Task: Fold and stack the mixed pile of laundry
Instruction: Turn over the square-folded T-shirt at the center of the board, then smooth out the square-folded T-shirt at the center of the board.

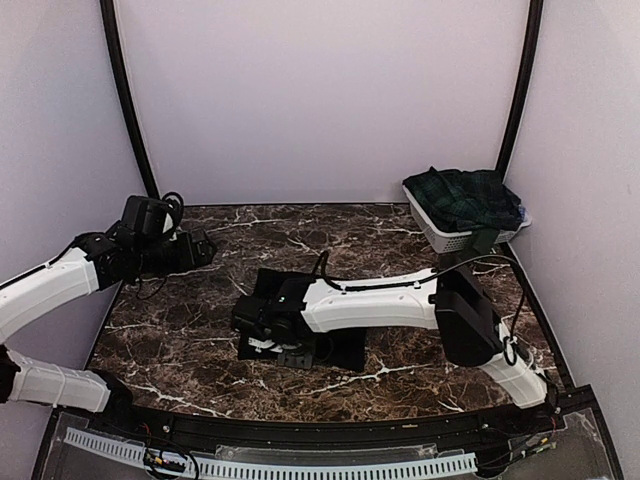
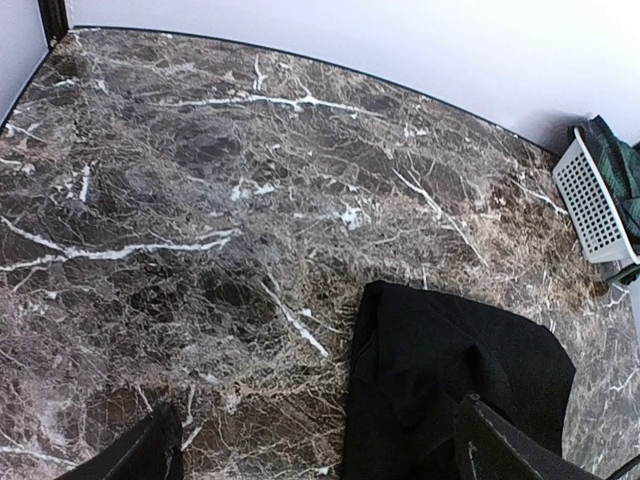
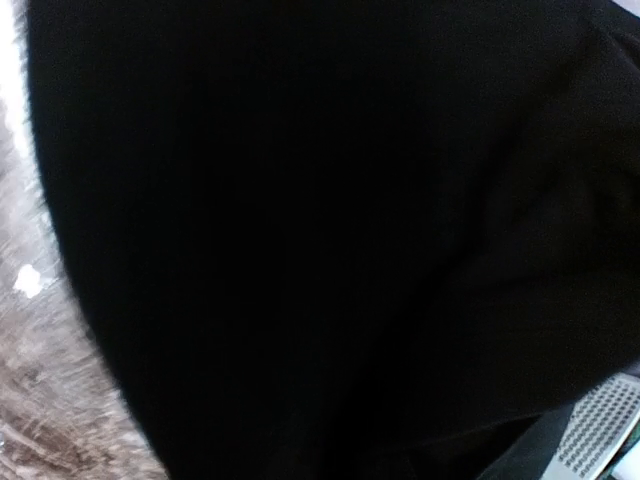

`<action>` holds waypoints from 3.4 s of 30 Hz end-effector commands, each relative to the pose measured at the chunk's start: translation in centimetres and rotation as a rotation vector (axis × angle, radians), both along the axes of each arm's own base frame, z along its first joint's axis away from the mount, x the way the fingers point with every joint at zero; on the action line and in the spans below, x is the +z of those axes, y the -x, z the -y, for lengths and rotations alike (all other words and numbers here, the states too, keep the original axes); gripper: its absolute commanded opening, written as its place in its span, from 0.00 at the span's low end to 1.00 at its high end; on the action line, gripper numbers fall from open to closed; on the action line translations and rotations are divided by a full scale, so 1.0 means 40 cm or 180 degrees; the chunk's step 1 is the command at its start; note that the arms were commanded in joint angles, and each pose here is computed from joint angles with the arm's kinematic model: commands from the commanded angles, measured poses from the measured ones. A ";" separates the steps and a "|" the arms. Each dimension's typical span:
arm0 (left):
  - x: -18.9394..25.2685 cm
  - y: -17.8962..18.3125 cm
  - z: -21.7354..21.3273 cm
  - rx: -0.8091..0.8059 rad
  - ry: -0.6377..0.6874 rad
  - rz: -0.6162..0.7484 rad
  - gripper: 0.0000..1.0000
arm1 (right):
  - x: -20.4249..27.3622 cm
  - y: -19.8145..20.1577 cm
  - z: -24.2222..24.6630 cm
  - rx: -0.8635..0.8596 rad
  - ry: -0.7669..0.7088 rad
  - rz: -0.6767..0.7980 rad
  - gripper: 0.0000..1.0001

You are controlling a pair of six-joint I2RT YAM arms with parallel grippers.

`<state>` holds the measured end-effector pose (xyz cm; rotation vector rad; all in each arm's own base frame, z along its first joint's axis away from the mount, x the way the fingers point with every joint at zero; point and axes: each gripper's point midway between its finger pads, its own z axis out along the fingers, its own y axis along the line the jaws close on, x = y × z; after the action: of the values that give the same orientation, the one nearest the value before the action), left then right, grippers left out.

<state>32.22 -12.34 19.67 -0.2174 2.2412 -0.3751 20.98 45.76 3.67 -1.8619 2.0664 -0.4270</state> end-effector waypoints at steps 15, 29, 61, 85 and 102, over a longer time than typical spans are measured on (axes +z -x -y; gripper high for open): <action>-0.179 0.091 0.205 -0.1138 0.0113 -0.0756 0.64 | 0.346 -0.008 0.099 -0.0728 -0.2536 -0.1341 0.71; -0.235 0.104 0.302 -0.1546 -0.0046 -0.0940 0.59 | 0.160 0.025 0.140 -0.1070 -0.2233 -0.1684 0.55; -0.352 0.373 0.197 -0.1303 0.0102 -0.2032 0.00 | 0.018 0.098 0.273 -0.1286 -0.1397 -0.1548 0.30; -0.315 0.366 0.210 -0.1261 0.0192 -0.1949 0.00 | 0.083 0.136 0.251 -0.0902 -0.1539 -0.1376 0.40; -0.342 0.370 0.216 -0.1226 0.0263 -0.2006 0.00 | 0.027 0.051 0.269 -0.1040 -0.1123 -0.0753 0.34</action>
<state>17.95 -20.99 6.51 0.0770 2.8806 -0.6707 17.69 35.36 3.07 -1.4852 2.4580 0.1778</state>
